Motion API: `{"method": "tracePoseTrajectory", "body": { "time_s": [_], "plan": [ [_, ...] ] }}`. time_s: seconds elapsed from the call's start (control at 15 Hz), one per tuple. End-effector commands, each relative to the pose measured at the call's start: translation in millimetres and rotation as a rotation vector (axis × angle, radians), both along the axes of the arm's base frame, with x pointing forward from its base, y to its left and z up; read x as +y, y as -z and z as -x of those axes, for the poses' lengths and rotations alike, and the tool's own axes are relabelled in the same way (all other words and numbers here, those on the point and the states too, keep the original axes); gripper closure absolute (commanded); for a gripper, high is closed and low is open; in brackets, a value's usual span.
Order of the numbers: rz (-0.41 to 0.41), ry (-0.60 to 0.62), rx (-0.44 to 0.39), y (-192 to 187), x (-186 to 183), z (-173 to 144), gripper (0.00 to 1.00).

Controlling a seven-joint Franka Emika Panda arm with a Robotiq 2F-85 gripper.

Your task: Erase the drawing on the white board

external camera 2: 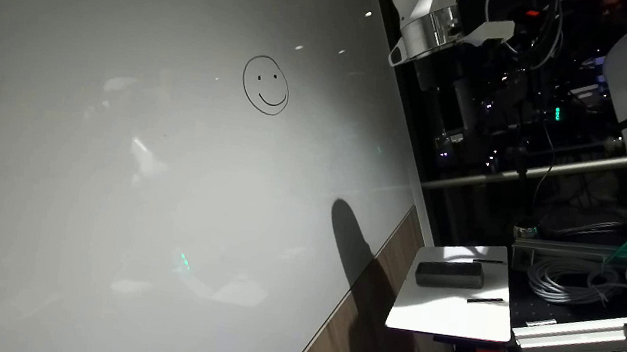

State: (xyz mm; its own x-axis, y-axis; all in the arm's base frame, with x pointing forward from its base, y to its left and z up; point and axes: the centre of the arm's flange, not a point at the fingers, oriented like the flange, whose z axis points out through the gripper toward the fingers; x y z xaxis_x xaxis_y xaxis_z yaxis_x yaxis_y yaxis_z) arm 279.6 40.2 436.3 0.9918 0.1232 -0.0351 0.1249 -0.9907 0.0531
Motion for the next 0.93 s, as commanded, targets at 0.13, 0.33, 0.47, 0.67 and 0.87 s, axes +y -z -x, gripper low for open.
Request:
{"method": "tracePoseTrajectory", "body": {
  "time_s": [0.13, 0.33, 0.47, 0.67, 0.87],
  "plan": [
    [0.000, 0.000, 0.000, 0, 0, 0, 0.00],
    [0.000, 0.000, 0.000, 0, 0, 0, 0.00],
    [0.000, 0.000, 0.000, 0, 0, 0, 0.00],
    [-0.001, 0.011, -0.020, 7, 7, -1, 0.00],
    [-0.012, 0.024, -0.079, 11, 21, -6, 0.00]
  ]
}}
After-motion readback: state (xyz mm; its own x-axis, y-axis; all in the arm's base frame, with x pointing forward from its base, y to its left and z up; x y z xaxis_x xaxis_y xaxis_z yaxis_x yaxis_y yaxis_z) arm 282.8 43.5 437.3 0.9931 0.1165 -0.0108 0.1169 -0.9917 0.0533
